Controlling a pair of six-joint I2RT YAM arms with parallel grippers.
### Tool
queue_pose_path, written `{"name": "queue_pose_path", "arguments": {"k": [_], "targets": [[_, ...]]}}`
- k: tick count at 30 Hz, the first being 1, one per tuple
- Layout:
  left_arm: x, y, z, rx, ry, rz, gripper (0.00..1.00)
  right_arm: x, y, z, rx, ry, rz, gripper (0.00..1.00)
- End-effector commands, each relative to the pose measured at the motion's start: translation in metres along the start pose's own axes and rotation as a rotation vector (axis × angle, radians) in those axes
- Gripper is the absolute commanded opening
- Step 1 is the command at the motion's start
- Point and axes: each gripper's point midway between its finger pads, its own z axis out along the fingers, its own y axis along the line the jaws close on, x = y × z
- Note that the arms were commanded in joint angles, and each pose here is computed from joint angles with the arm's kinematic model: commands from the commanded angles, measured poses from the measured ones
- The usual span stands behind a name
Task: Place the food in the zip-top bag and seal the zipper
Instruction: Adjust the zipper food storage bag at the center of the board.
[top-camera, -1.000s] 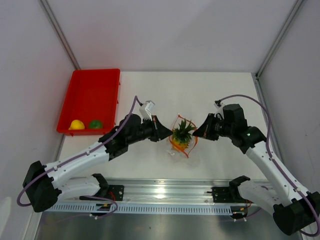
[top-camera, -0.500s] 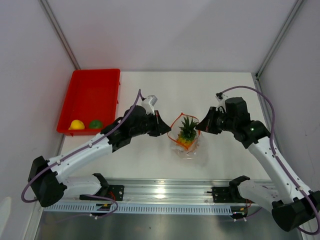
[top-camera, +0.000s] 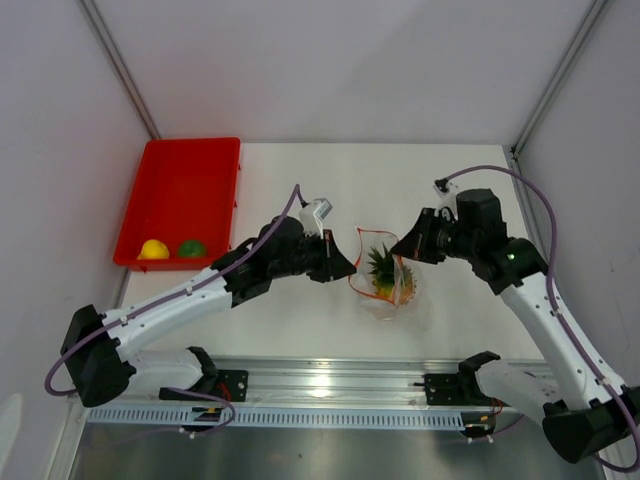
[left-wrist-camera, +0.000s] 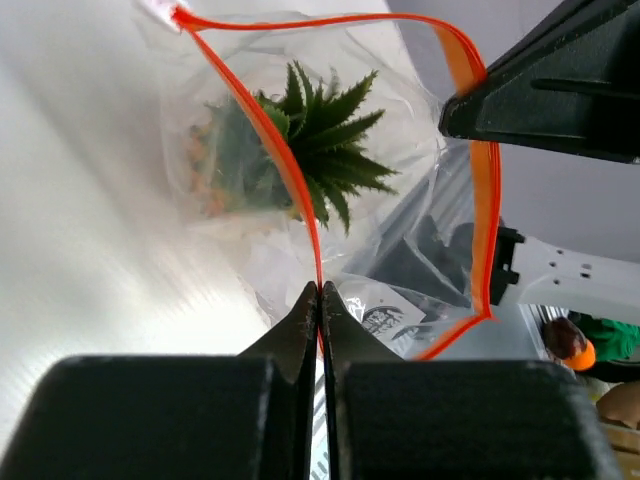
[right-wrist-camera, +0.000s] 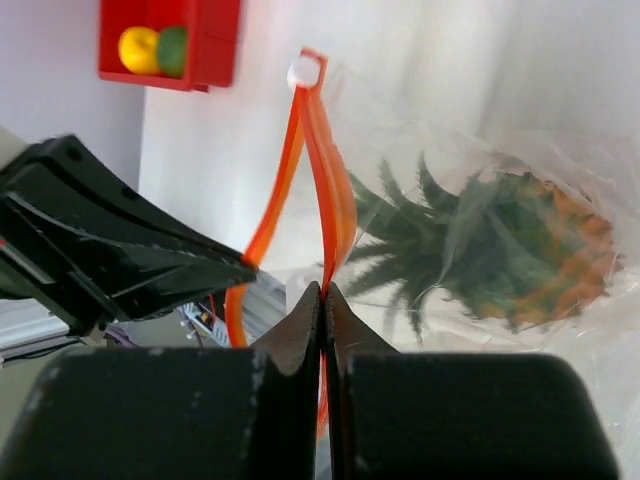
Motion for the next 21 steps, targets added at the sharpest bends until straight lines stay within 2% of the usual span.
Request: {"name": "queue_pose_path", "arguments": {"k": [1,2,3,5,6,7,9,10,12,13,14,15,16,19,21], "targets": [[-0.022,-0.019,-0.008,0.046,-0.071,0.039,0.01,-0.026,0.037,-0.041,-0.110,-0.162,-0.080,0.00],[-0.019,-0.006,0.001,0.005,0.004,0.006,0.01,-0.021,0.027,-0.025,-0.090,-0.105,-0.083,0.00],[-0.020,-0.009,-0.001,0.024,0.021,-0.003,0.01,-0.017,0.018,-0.016,-0.055,-0.063,-0.057,0.00],[-0.027,-0.036,-0.006,0.137,-0.033,0.017,0.01,-0.007,0.010,-0.010,-0.029,0.023,-0.046,0.00],[-0.030,-0.043,-0.012,0.148,-0.076,0.027,0.01,-0.009,0.018,-0.014,-0.053,0.014,-0.054,0.00],[-0.037,-0.056,-0.025,0.170,-0.118,0.045,0.01,-0.015,0.033,-0.033,-0.095,-0.057,-0.062,0.00],[-0.032,-0.054,-0.025,0.150,-0.103,0.056,0.01,-0.031,0.046,-0.053,-0.123,-0.183,-0.095,0.00],[-0.029,-0.047,-0.021,0.131,-0.085,0.056,0.01,-0.034,0.047,-0.058,-0.123,-0.205,-0.113,0.00],[-0.014,-0.010,-0.002,0.029,0.018,0.003,0.01,-0.027,0.031,-0.043,-0.071,-0.141,-0.107,0.00],[-0.004,-0.006,0.001,0.046,0.062,-0.012,0.00,-0.023,0.015,-0.026,-0.017,-0.068,-0.093,0.00],[-0.006,-0.013,-0.004,0.078,0.041,-0.018,0.01,-0.012,0.007,-0.024,0.022,-0.005,-0.073,0.00],[-0.007,-0.019,-0.007,0.120,0.002,-0.004,0.01,-0.010,0.015,-0.026,-0.013,0.013,-0.078,0.00],[-0.006,-0.020,-0.016,0.117,-0.038,0.010,0.01,-0.018,0.028,-0.039,-0.055,-0.054,-0.100,0.00],[-0.002,0.003,-0.017,0.017,-0.012,0.019,0.00,-0.033,0.043,-0.061,-0.094,-0.184,-0.132,0.00],[0.001,0.016,-0.013,-0.040,0.040,0.049,0.01,-0.029,0.031,-0.047,-0.050,-0.124,-0.127,0.00]]}}
